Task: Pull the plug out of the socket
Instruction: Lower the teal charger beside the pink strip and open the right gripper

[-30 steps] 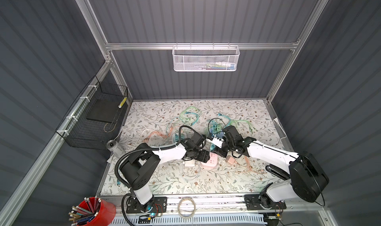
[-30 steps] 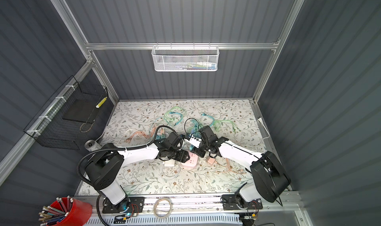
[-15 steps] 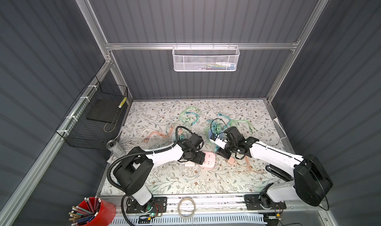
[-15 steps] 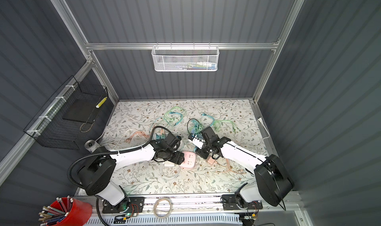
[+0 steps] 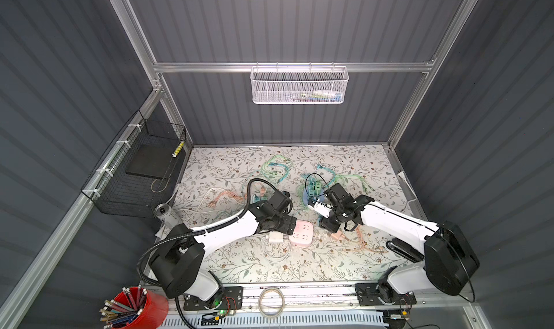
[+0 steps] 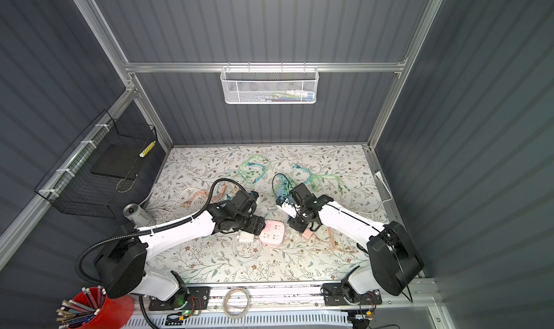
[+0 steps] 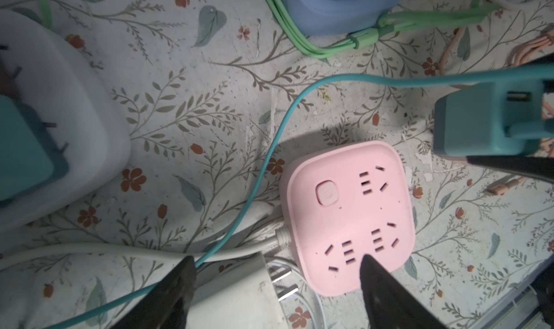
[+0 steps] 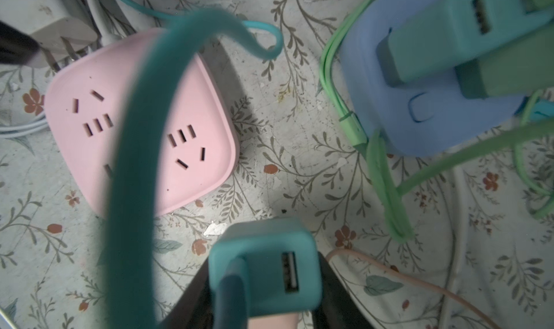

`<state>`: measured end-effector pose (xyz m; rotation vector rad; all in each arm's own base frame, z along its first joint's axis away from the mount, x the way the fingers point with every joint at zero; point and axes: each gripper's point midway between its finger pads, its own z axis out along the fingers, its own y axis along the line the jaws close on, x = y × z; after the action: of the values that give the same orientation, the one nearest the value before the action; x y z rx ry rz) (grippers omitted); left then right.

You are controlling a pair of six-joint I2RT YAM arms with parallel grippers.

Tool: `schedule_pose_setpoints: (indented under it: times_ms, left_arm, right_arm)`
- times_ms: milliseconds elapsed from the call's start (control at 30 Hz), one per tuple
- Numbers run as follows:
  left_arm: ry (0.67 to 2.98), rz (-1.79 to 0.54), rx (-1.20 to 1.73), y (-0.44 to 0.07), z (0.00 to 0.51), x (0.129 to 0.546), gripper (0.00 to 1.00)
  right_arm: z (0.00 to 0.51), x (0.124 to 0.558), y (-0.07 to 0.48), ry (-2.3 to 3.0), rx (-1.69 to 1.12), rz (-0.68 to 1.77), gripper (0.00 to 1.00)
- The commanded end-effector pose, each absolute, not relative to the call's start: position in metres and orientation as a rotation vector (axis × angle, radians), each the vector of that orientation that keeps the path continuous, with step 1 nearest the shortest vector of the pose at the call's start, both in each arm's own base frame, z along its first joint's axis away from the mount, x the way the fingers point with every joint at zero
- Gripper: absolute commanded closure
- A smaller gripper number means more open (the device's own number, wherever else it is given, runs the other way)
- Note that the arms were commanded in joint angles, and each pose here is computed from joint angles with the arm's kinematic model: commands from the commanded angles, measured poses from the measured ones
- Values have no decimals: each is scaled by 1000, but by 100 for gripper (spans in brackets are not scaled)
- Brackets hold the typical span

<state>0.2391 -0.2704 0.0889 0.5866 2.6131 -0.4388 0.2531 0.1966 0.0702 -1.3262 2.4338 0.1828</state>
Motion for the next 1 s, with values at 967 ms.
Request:
schedule_pose_setpoints:
  times_ms: [967]
  left_arm:
    - [2596,-361,531,-245,98,245,13]
  right_arm:
    - [74,257,212,2437,-1367,178,37]
